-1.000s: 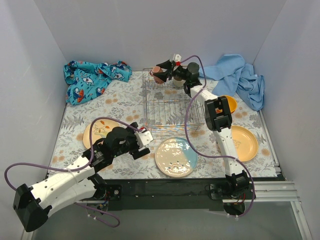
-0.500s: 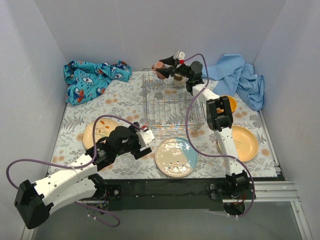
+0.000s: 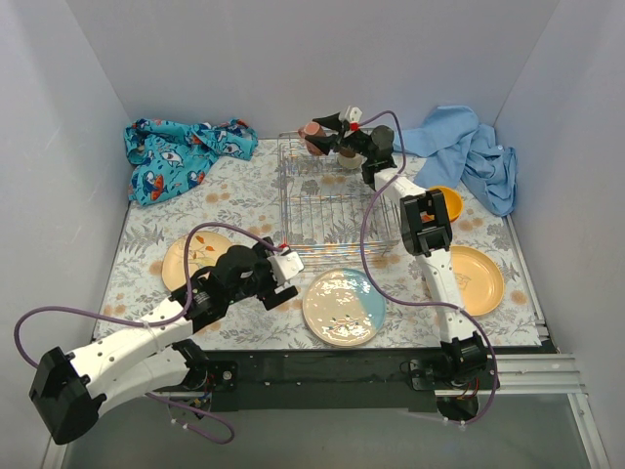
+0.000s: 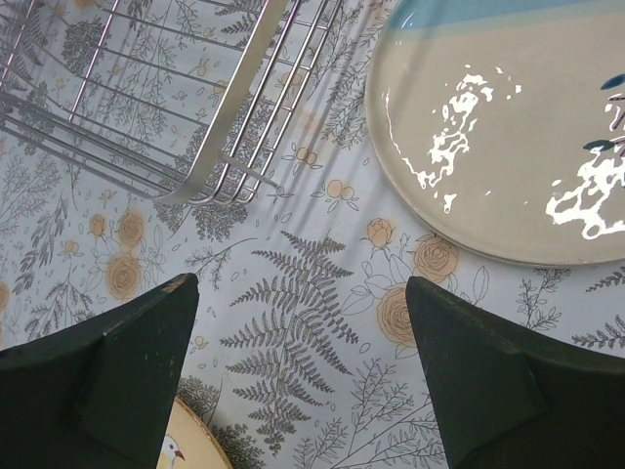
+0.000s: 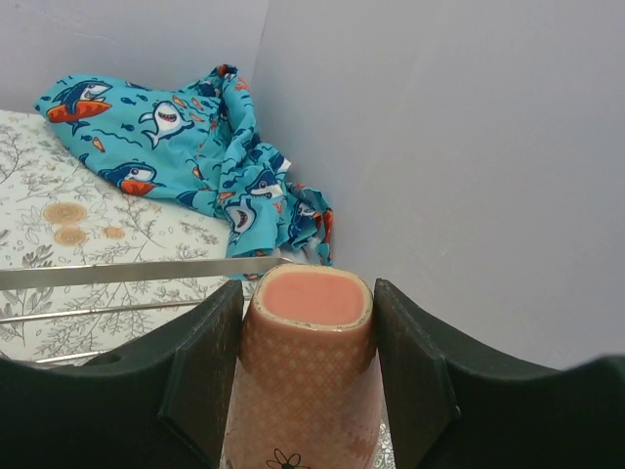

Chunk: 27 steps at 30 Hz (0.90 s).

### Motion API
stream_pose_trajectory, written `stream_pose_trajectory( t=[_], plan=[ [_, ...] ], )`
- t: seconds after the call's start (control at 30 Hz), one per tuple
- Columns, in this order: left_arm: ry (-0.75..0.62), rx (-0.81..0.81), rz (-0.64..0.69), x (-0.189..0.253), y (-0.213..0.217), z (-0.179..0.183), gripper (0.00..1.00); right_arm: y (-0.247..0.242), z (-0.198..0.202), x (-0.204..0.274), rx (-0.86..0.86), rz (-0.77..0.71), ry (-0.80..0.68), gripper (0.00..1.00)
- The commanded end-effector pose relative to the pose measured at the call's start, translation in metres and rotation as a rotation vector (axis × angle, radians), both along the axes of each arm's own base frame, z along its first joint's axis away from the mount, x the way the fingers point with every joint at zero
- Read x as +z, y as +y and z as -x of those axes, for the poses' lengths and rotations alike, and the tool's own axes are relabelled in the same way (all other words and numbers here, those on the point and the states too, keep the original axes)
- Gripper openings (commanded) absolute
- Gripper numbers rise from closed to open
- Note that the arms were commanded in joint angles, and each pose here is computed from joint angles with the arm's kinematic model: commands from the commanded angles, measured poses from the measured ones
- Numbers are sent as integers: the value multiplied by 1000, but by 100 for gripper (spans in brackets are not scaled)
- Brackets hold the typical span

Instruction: Load the mixed dishes into the dish rack

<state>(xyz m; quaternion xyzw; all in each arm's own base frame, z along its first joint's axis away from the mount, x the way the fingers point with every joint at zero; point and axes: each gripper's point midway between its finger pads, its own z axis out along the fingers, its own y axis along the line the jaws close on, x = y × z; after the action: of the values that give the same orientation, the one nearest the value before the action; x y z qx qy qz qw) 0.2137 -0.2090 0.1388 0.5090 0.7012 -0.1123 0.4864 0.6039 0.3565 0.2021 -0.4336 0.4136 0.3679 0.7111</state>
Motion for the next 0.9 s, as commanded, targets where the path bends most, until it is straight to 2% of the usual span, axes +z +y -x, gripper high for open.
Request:
stream_pose_trajectory(
  t=[0.0, 0.2, 0.4, 0.87],
  plan=[
    [-9, 12, 17, 5, -3, -4, 87, -5, 5, 20, -21, -61, -133, 7],
    [-7, 16, 20, 3, -3, -4, 88, -5, 13, 15, 7, -67, -90, 7],
    [3, 24, 15, -3, 0, -2, 88, 1, 19, 0, 64, -19, -90, 11],
    [36, 41, 18, -16, -1, -1, 88, 5, 7, -39, 48, 18, -63, 11]
  ],
)
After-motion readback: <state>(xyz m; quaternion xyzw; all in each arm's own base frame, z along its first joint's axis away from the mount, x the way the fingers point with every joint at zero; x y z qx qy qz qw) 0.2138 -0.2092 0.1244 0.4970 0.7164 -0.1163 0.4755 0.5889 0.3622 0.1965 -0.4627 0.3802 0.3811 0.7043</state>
